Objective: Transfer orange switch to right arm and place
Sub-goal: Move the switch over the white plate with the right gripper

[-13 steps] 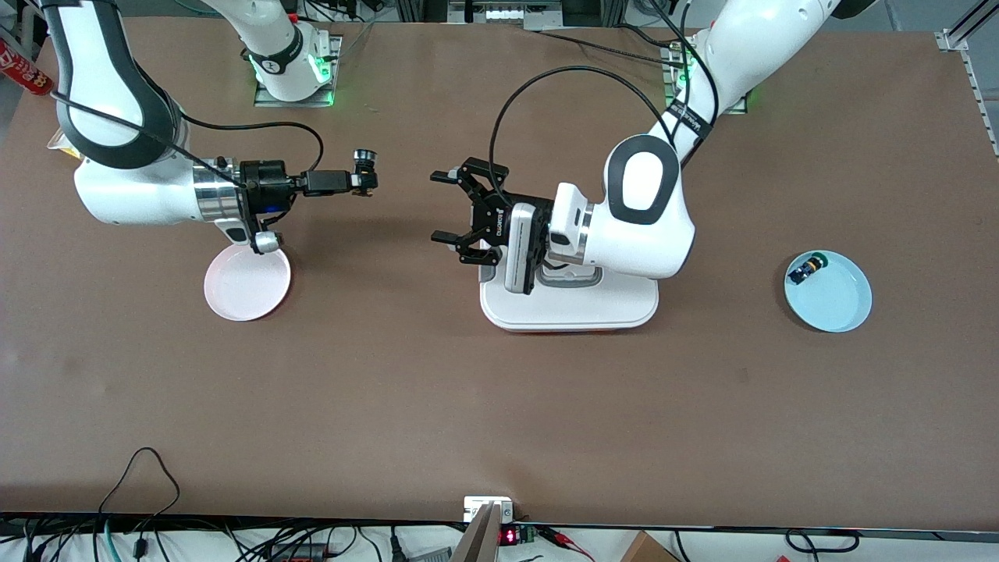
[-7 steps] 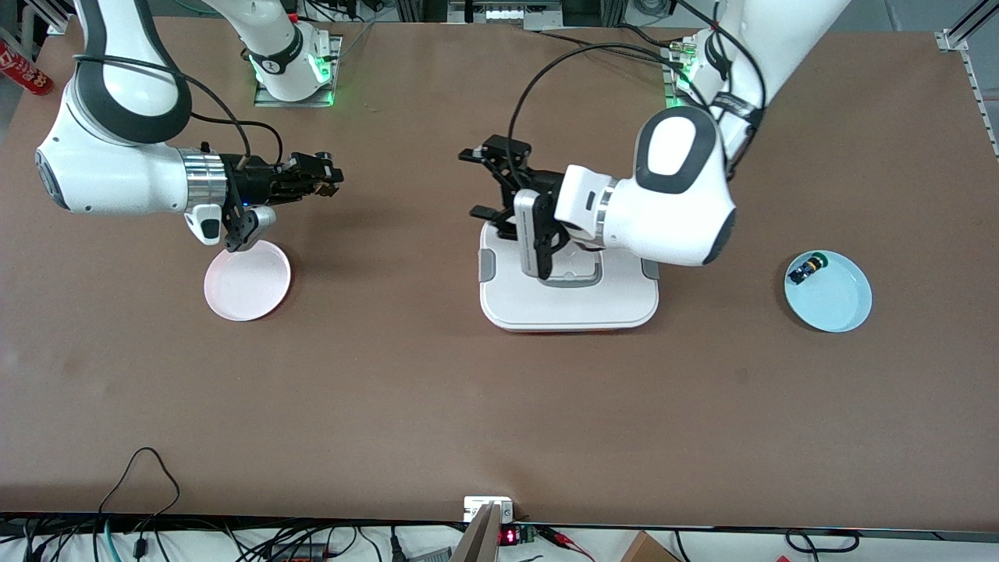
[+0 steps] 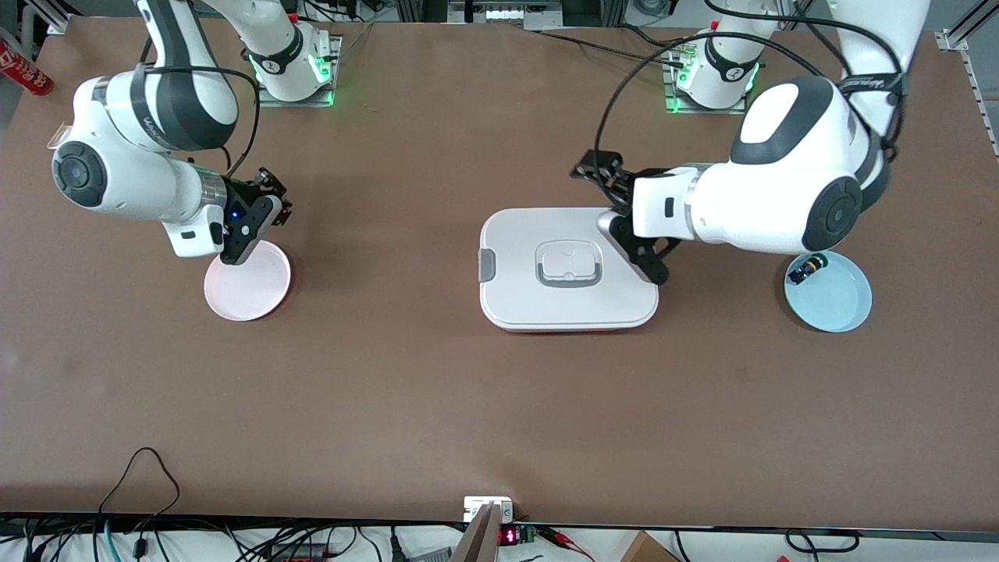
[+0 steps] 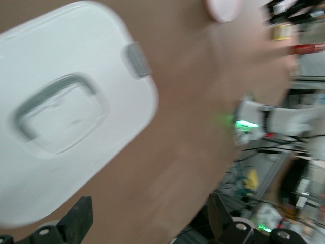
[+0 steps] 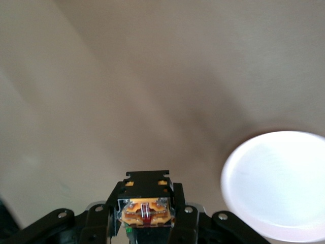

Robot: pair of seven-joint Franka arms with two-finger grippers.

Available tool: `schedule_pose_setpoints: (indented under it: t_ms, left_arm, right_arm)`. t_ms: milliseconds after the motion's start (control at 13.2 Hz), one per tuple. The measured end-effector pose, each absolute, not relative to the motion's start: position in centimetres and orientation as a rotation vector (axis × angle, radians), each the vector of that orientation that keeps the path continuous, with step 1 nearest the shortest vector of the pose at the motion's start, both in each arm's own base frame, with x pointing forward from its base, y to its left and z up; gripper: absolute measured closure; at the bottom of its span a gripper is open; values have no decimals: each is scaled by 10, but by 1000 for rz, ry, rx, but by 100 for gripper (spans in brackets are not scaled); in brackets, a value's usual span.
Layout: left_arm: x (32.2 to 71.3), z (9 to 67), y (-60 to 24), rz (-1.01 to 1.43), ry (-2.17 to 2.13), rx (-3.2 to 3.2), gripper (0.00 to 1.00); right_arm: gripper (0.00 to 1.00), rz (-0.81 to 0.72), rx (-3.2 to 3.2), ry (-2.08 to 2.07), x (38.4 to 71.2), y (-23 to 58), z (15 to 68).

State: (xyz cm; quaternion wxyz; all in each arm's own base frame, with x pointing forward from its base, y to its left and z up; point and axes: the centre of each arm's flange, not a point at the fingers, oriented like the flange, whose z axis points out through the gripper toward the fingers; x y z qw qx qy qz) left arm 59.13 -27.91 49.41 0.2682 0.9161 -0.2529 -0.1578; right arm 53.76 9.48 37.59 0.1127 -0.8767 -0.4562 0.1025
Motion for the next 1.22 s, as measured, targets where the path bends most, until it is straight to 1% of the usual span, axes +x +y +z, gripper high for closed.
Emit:
schedule_pose_setpoints:
  t_ms: [380, 532, 684, 837, 989, 1217]
  left_arm:
    - [611, 479, -230, -397, -714, 2904, 0]
    - [622, 484, -209, -358, -698, 2999, 0]
    - [635, 505, -183, -277, -610, 3056, 0]
    - [643, 517, -162, -237, -490, 3084, 0]
    - [645, 516, -156, -239, -338, 3111, 0]
    - [648, 516, -147, -240, -201, 3129, 0]
  right_arm:
    - [59, 228, -2452, -1759, 562, 49, 338]
    - [59, 248, -2398, -1918, 568, 33, 319]
    - [59, 302, -2368, -2047, 572, 25, 305]
    - [59, 326, -2349, -2107, 575, 25, 296]
    - [59, 329, -2335, -2124, 574, 25, 283]
    - [59, 271, -2321, -2167, 567, 19, 252]
